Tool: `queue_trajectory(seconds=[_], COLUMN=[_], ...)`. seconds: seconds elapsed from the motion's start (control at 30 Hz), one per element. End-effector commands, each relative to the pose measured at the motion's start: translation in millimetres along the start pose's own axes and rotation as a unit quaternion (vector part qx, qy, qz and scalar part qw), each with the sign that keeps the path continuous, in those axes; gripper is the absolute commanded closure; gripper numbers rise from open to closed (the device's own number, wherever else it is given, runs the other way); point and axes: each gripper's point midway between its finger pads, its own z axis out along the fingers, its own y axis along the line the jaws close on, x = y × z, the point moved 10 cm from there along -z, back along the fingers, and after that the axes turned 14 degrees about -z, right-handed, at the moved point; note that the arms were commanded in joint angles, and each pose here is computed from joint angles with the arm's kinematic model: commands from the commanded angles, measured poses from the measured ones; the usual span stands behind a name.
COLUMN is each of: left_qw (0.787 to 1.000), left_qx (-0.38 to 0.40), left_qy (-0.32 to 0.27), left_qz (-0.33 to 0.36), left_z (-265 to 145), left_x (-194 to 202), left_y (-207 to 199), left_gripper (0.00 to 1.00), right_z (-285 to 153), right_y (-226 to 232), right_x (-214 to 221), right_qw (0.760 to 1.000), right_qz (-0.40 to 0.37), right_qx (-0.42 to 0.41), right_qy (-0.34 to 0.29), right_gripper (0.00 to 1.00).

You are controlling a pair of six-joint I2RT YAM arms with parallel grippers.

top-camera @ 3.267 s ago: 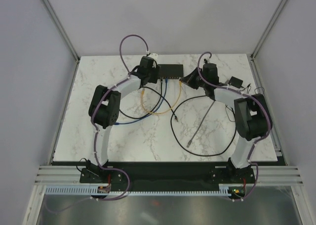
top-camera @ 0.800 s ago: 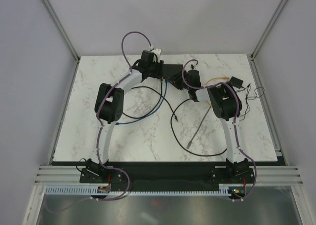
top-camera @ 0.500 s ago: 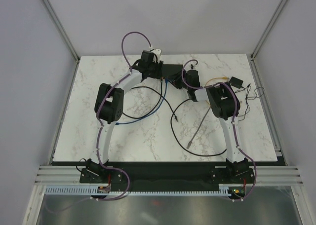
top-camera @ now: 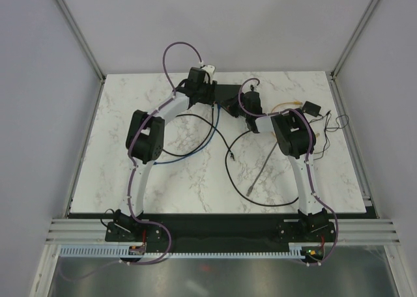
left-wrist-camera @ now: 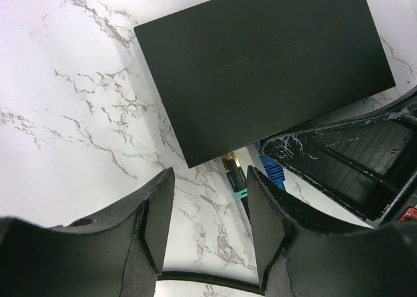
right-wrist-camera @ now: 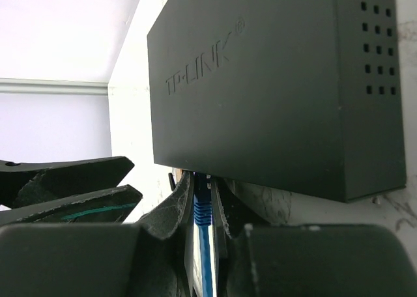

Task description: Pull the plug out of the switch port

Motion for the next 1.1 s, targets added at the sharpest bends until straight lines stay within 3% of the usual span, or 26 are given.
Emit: queue_trajectory(seconds=[0.0, 0.17, 0.4, 0.7, 0.83, 1.07], left_qw=[0.999, 0.991, 0.983, 0.978, 0.978, 0.978], left_qx=[-0.008, -0.061, -0.082, -0.108, -0.104, -0.107], left_qy=[-0.028, -0.032, -0.039, -0.023, -0.015, -0.011], left_qz=[0.038, 0.115, 0.159, 0.177, 0.18, 0.18], left_z=[-4.6, 2.5, 16.3, 27.5, 27.6, 32.2], left_x=[-16.1, -9.0, -6.7, 0.1, 2.8, 3.5], left_y=[-7.3, -12.6, -28.8, -25.3, -24.0, -23.7], left_gripper=[0.44, 0.38, 0.33, 0.34, 0.4, 0.38], right_z=[5.4, 7.3, 4.4, 0.5, -1.4, -0.8], right_y=[-19.2, -21.4, -27.9, -30.2, -32.2, -33.9], right_x=[11.0, 8.1, 8.4, 7.6, 7.6, 6.2], right_qw=[0.999, 0.998, 0.999, 0.999, 0.999, 0.998], right_qz=[-0.003, -0.015, -0.009, -0.004, -0.001, -0.002], right_qx=[0.049, 0.057, 0.045, 0.036, 0.035, 0.037], right_qy=[0.008, 0.019, 0.028, 0.033, 0.036, 0.041], right_gripper=[0.89, 1.0, 1.0, 1.0, 1.0, 1.0])
